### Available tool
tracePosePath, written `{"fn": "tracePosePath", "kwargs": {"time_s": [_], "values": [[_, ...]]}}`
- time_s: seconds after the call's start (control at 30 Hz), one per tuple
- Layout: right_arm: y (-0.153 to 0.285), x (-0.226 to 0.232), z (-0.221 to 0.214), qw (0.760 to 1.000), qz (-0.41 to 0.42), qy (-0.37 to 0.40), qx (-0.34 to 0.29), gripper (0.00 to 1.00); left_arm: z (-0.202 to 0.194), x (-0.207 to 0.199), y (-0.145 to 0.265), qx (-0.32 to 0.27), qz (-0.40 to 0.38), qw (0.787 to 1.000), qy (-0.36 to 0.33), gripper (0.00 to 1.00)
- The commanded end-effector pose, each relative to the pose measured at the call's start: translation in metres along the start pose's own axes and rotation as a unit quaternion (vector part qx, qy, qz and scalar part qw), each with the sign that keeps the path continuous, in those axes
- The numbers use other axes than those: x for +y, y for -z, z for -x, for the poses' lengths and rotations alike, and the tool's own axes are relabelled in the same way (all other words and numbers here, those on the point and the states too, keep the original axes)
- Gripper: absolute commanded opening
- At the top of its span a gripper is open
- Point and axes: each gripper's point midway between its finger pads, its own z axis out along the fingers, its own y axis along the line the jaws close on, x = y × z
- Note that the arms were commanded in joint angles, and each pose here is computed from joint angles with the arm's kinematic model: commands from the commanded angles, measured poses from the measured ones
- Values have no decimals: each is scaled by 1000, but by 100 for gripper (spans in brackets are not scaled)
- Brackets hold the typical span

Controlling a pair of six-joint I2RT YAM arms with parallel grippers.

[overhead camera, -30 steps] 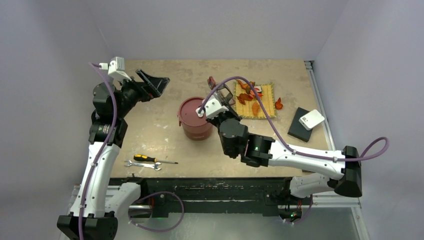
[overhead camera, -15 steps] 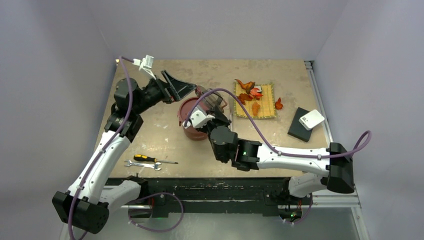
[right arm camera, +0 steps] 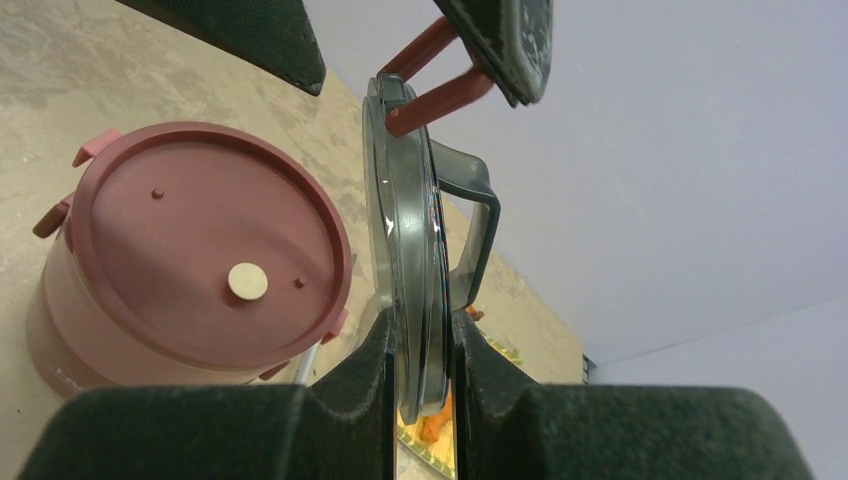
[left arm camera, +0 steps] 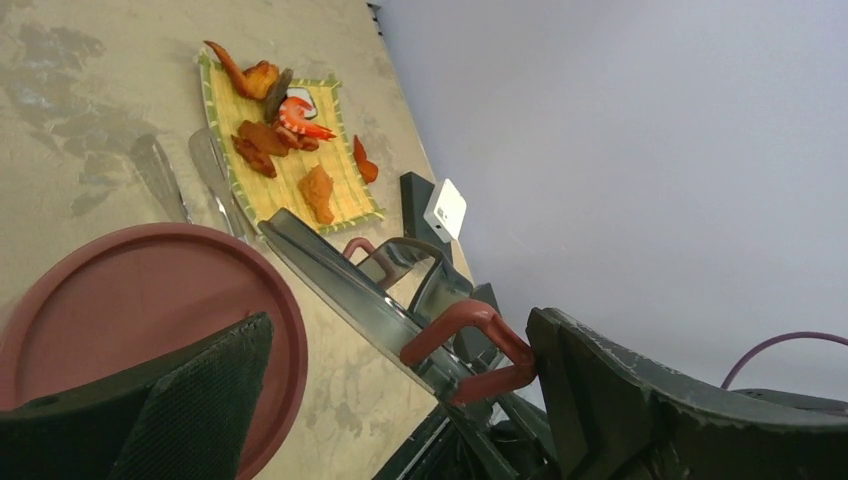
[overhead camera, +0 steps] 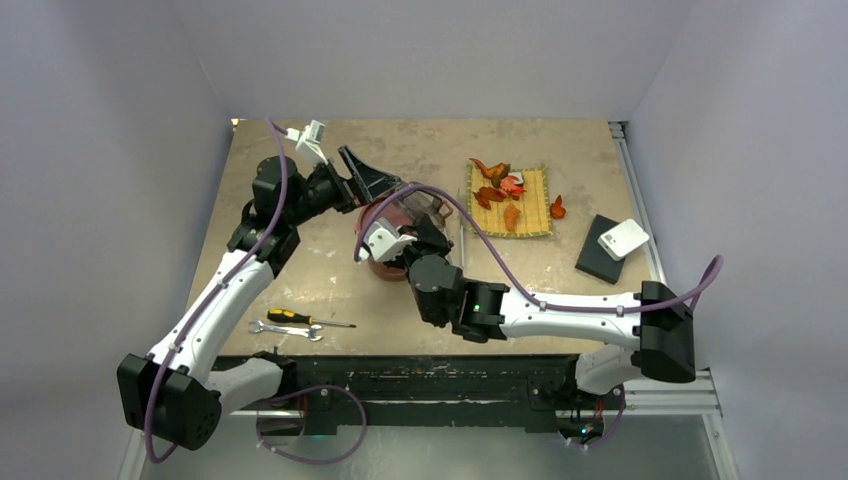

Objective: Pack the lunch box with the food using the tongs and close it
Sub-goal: Adjust the box lid.

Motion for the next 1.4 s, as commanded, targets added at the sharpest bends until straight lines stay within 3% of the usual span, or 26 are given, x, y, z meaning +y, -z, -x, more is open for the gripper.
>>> {"fn": "tracePosePath", "kwargs": {"time_s": [0.0,0.17,0.5,0.7,0.83,1.0,1.17,1.37], "values": [[0,-19,25,998,-28,-43,-25,0,-15,18,-7,22,18,1000,-2,99],[0,-17,26,999,-28,-39,-26,0,-21,22,-11,34,17,999,10,92],[-4,-7,18,999,-38,-22,-15,0,-19,16,-12,28,3,1000,15,41],[-4,-4,12,998,-39,-38,-9,0,-14,20,-4,1,21,1000,22,21],[-2,4,7,998,-15,-61,-5,23,-9,26,4,-30,42,998,27,16],[5,22,3,994,40,-99,-7,36,-16,39,9,-41,60,996,43,15],[13,41,-4,988,90,-126,-6,60,-24,60,12,-42,88,994,46,15],[21,39,-10,981,104,-165,-5,73,-24,83,8,-21,103,994,36,15]]}}
